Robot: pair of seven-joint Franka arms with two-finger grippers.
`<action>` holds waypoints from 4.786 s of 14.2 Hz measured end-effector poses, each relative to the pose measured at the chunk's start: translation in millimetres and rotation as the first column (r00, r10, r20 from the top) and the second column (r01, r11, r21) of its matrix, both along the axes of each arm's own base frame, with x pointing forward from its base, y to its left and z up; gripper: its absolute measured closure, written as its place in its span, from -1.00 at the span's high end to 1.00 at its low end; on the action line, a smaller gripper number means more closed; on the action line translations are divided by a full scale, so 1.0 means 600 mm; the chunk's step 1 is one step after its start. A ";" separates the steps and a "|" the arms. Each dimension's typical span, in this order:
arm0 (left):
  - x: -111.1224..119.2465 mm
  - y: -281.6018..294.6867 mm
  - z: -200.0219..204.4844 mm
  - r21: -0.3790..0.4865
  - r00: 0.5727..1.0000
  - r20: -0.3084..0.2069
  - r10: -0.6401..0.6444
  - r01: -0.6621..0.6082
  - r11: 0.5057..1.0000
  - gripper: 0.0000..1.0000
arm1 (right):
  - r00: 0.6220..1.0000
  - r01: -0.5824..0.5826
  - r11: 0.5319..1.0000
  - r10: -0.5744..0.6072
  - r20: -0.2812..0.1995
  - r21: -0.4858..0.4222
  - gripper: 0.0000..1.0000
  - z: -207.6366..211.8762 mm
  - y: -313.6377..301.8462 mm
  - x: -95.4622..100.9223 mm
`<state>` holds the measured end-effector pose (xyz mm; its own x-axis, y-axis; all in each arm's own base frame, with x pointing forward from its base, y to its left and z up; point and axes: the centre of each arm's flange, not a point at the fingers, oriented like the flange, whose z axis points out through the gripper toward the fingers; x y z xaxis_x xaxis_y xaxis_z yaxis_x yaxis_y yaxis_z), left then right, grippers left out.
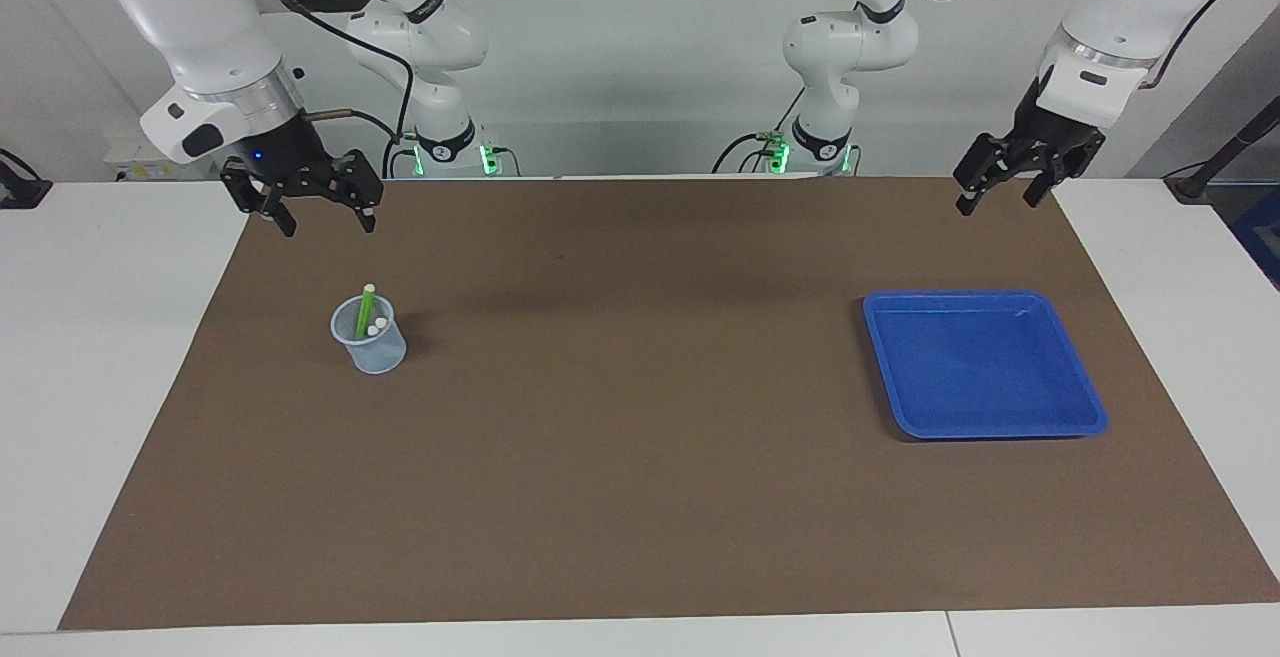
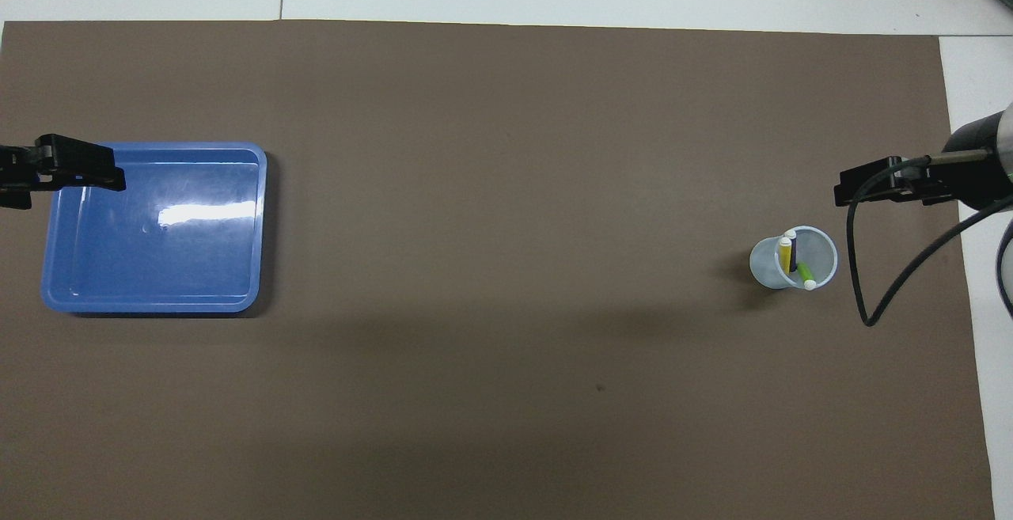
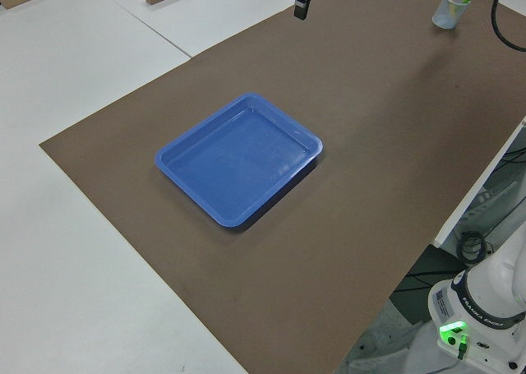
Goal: Right arm passes pens to left for tray arrangement
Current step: 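Lower the right gripper into the white cup while the left gripper moves over the tray, then grasp the purple pen in the cup with the right gripper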
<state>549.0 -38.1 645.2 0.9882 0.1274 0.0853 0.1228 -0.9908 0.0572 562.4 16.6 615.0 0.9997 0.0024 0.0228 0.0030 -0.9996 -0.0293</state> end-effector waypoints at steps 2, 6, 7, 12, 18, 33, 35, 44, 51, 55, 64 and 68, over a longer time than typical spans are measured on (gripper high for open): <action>0.003 -0.002 0.000 -0.003 1.000 0.014 0.010 -0.010 1.000 1.00 | 1.000 -0.001 1.000 0.001 -0.002 -0.003 1.00 0.000 0.000 0.000; 0.004 -0.002 -0.001 -0.003 1.000 0.016 0.011 -0.011 1.000 1.00 | 1.000 -0.003 1.000 0.003 -0.002 -0.003 1.00 0.000 0.002 0.000; 0.004 -0.002 -0.001 -0.004 1.000 0.017 0.011 -0.011 1.000 1.00 | 1.000 -0.003 1.000 0.003 -0.002 -0.003 1.00 0.000 0.002 0.000; 0.005 -0.002 -0.001 -0.004 1.000 0.021 0.011 -0.011 1.000 1.00 | 1.000 -0.001 1.000 0.001 0.010 -0.003 1.00 -0.003 0.001 0.003; 0.004 -0.005 -0.013 -0.026 1.000 0.003 0.014 -0.014 1.000 1.00 | 1.000 -0.027 1.000 0.027 0.005 -0.004 1.00 -0.012 0.000 0.002; -0.011 -0.028 -0.058 -0.182 0.999 -0.021 0.034 -0.038 0.983 1.00 | 0.998 -0.048 0.999 0.048 -0.046 -0.001 0.97 -0.312 0.002 0.042; -0.015 -0.034 -0.069 -0.229 0.999 -0.036 0.040 -0.048 0.972 1.00 | 0.997 -0.046 0.999 0.046 -0.059 -0.001 0.81 -0.322 0.002 0.037; -0.026 -0.073 -0.112 -0.320 0.997 -0.066 0.035 -0.055 0.946 1.00 | 0.993 -0.028 1.000 0.027 -0.119 -0.002 0.60 -0.366 -0.006 0.013; -0.032 -0.123 -0.162 -0.379 0.995 -0.070 0.067 -0.089 0.921 1.00 | 0.993 0.002 1.000 -0.002 -0.119 -0.004 0.03 -0.375 -0.021 0.009; -0.034 -0.146 -0.175 -0.381 0.993 -0.063 0.102 -0.118 0.917 1.00 | 0.992 0.010 1.000 -0.011 -0.126 -0.004 0.00 -0.382 -0.029 0.005; -0.040 -0.162 -0.197 -0.421 0.988 -0.084 0.127 -0.150 0.895 1.00 | 0.992 0.021 1.000 -0.022 -0.128 -0.011 -0.53 -0.372 -0.043 -0.004; -0.038 -0.161 -0.199 -0.435 0.987 -0.081 0.140 -0.161 0.886 1.00 | 0.990 -0.006 1.000 0.005 -0.138 -0.009 -0.53 -0.363 -0.044 -0.006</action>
<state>526.2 -135.0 525.7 0.9556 0.2887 -0.0587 0.2813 -0.8352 0.4726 558.8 -9.6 397.2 0.9933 0.0071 -0.1156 0.0049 -0.9998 -0.0201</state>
